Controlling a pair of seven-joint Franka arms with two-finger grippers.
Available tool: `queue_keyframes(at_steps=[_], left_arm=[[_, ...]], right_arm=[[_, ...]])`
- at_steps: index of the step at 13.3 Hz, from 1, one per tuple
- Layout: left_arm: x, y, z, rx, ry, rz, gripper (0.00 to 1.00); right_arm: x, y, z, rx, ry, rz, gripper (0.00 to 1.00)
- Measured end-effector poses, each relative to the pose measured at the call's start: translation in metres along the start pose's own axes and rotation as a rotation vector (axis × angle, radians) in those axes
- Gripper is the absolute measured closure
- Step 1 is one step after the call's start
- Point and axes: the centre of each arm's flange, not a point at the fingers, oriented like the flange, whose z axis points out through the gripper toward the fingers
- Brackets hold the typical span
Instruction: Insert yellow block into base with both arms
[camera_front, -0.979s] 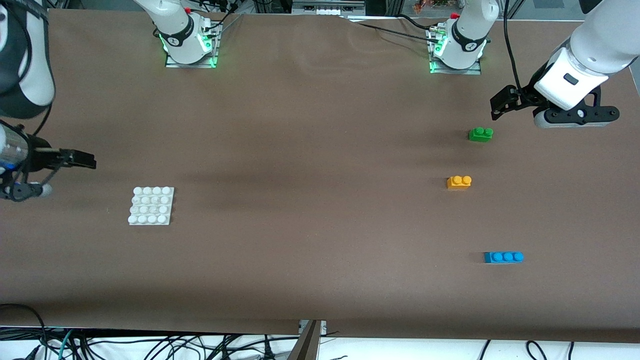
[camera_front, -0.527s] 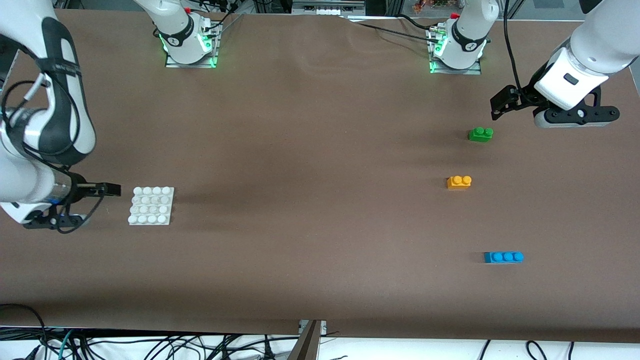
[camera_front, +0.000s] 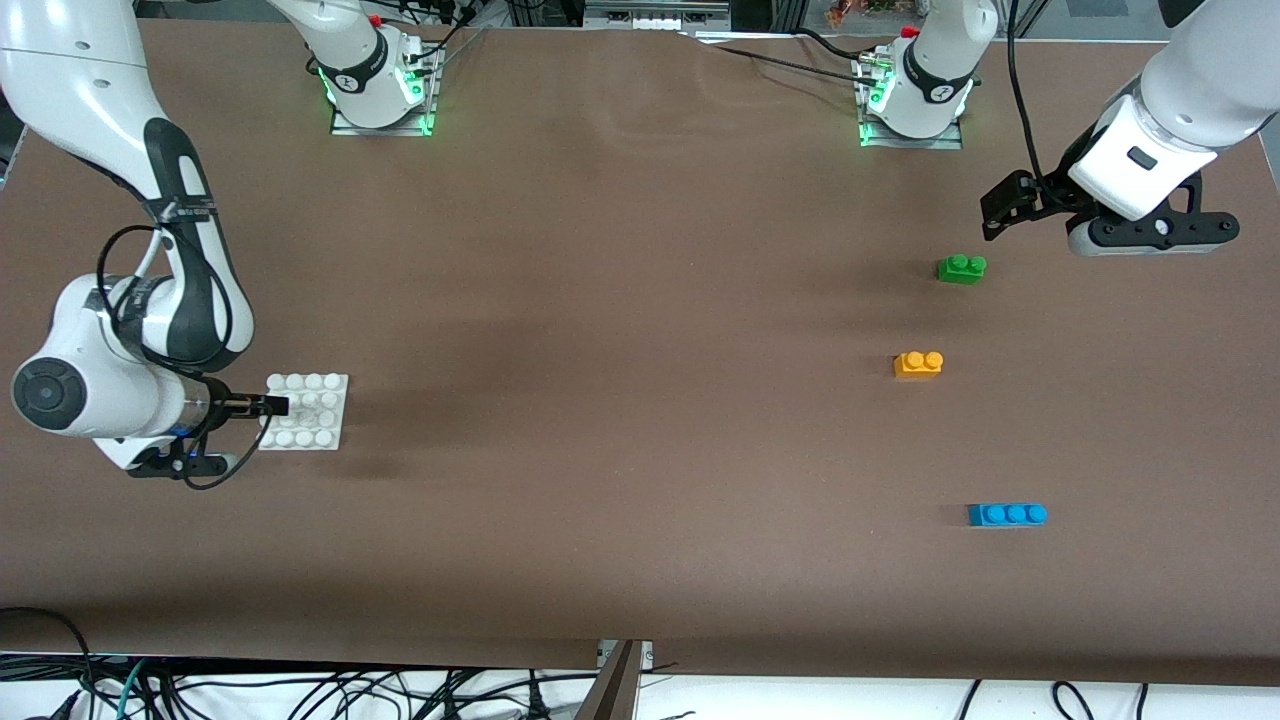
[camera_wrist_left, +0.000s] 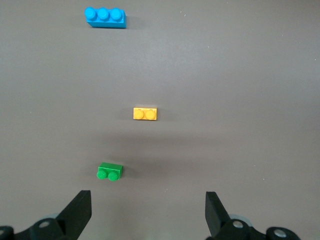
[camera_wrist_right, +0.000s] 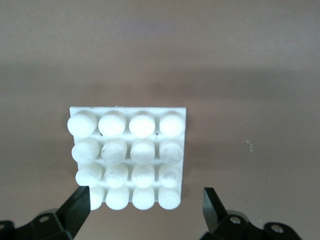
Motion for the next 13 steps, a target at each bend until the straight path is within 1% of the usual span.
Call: queue_keyframes(at_steps=[6,13], left_arm=[[0.0,0.0,0.0,0.0,0.0,0.0,0.0],[0.0,0.0,0.0,0.0,0.0,0.0,0.0]], right_arm=[[-0.014,-0.006,0.053,0.0,0.022,0.003,0.0],[-0.011,-0.007,0.065,0.0,0.046,0.032,0.0]])
